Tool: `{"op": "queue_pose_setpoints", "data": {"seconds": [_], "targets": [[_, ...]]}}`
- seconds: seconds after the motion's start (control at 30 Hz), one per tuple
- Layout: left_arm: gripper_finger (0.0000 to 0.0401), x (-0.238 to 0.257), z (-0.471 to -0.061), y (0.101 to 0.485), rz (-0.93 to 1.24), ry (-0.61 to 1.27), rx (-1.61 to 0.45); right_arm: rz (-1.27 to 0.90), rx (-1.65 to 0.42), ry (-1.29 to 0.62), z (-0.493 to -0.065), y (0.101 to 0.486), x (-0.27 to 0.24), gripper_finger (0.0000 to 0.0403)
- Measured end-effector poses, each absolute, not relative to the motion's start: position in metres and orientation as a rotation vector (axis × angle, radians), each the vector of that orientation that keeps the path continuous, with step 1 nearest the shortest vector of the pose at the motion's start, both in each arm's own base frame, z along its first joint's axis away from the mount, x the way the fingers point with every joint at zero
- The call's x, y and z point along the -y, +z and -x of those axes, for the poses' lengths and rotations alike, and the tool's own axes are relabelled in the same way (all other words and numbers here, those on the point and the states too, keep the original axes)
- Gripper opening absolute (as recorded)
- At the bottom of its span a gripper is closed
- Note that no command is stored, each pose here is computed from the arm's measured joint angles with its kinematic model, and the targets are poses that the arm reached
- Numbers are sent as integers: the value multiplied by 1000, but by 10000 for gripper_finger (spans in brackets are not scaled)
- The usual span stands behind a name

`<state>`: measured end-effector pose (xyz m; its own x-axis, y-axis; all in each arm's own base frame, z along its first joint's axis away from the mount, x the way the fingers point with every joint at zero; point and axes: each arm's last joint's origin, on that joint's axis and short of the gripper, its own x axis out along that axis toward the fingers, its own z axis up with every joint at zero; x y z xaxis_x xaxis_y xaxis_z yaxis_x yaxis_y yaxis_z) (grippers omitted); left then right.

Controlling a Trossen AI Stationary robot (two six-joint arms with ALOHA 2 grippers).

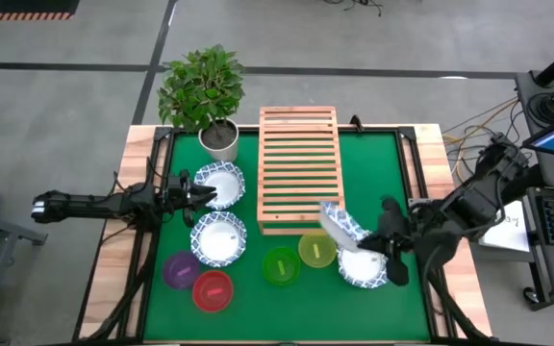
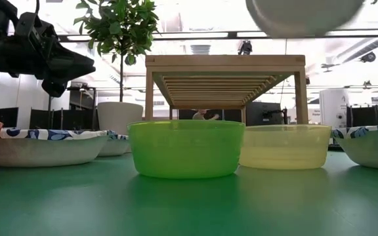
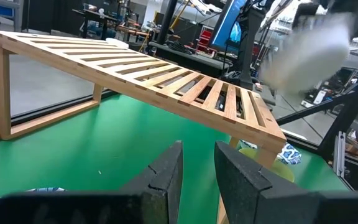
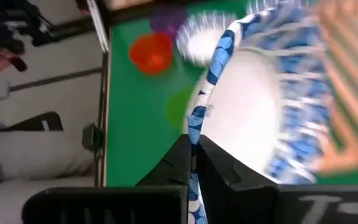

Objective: Place and stack bowls onto a shelf
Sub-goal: Put the white patterned bowl on the shelf

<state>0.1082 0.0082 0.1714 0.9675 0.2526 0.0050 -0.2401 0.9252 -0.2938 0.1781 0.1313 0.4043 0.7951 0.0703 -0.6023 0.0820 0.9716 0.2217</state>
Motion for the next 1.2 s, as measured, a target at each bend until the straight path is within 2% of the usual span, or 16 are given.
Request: {"op": "queue_pose_setpoints", "data": {"seconds": [0.1,0.2,0.53,0.67,0.87,1.2], "targets": [[76,-8,-108,171,293,253,42,-140,-596,25,-185,415,-130,8],[76,-8,-108,171,280,253,40,-6,-567,-30,-195,418,-123,8],[76,-8,-108,171,278,253,39,350,-649,-395,-251,405,-49,8],[76,-8,-108,171,277,254,39,391,-751,-497,-276,392,-3,8],[76,-8,-108,171,277,254,38,397,-919,-546,-300,363,51,8],[76,-8,-108,170,276,254,30,465,-1017,-492,-332,329,71,9]]}}
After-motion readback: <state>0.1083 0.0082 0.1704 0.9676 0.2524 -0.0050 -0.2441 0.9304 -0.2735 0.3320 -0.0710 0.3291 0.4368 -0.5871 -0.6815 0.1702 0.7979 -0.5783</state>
